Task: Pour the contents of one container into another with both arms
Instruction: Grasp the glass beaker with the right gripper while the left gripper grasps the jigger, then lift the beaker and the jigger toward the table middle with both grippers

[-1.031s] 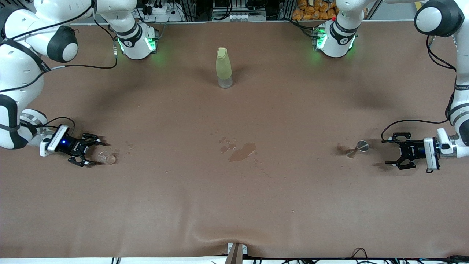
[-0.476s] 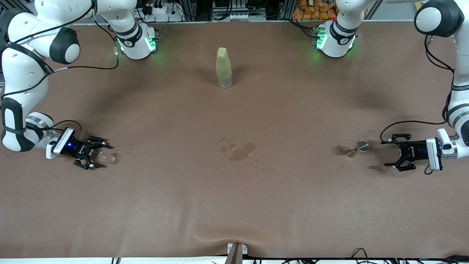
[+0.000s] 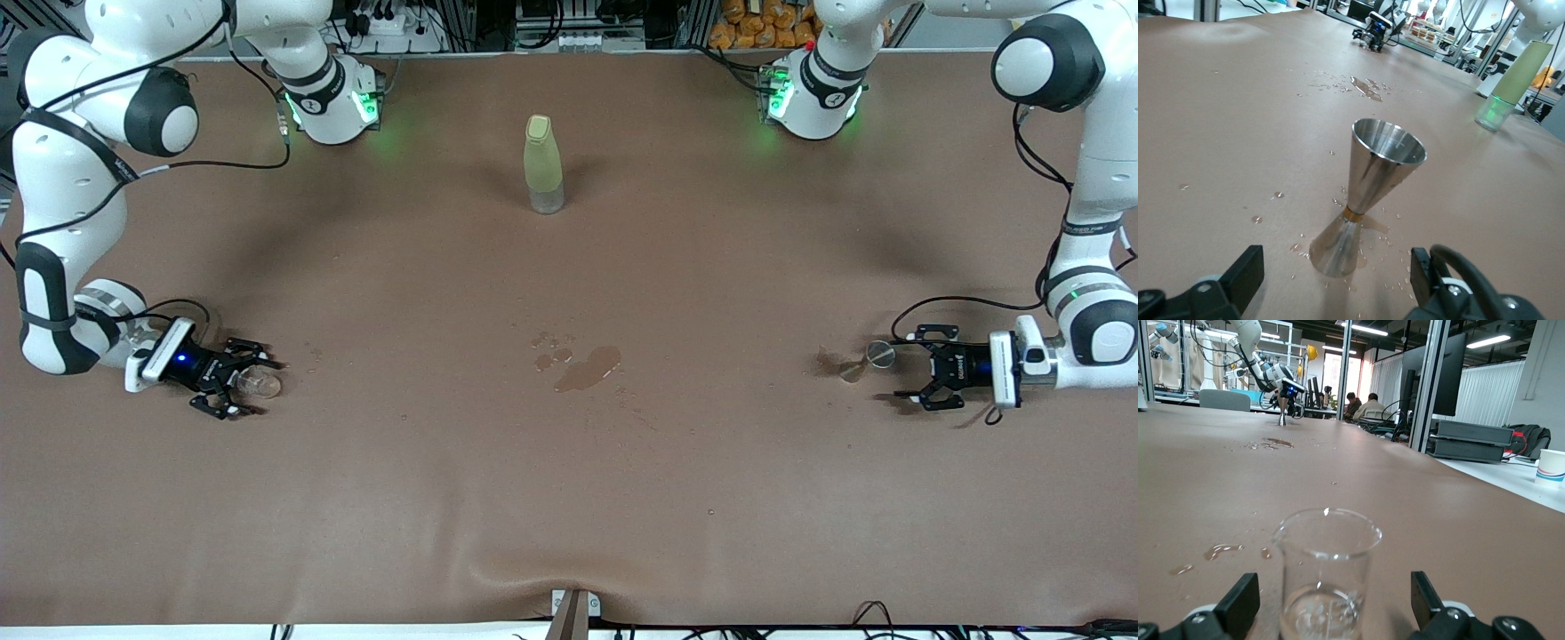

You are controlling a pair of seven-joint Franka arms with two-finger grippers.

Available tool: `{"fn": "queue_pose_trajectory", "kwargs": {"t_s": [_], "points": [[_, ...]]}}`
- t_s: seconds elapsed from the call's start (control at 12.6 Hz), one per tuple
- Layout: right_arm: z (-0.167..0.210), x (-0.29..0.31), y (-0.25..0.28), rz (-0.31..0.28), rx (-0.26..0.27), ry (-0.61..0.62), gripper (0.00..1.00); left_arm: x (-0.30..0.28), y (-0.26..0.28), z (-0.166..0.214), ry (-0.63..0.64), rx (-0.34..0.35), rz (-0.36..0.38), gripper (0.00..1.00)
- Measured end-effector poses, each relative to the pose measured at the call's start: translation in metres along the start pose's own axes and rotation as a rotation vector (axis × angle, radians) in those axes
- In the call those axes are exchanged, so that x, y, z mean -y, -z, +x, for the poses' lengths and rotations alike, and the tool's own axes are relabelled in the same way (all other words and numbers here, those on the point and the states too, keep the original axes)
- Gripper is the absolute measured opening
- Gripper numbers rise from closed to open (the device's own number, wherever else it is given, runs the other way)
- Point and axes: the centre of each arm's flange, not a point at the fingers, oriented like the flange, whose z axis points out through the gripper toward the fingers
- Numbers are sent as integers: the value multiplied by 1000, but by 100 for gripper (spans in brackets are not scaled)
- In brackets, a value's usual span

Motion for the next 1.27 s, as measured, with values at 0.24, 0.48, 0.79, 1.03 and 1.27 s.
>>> {"fn": "queue_pose_trajectory", "kwargs": {"t_s": [0.24,0.48,0.79,1.03,1.27], "points": [[-1,-2,-13,0,-4,3,100,2,-15,3,-13,-8,-32,95],[0,-4,-23,1,-11,7,100,3,-25,12,-37,-43,-53,84],[1,-5,-29,5,-15,6,52,2,-36,8,-67,-124,-67,83],[2,-6,-38,18,-16,-9,18,0,-38,5,-74,-161,-73,82],[9,-12,-50,41,-28,-17,15,0,-38,5,-78,-166,-71,77]]}}
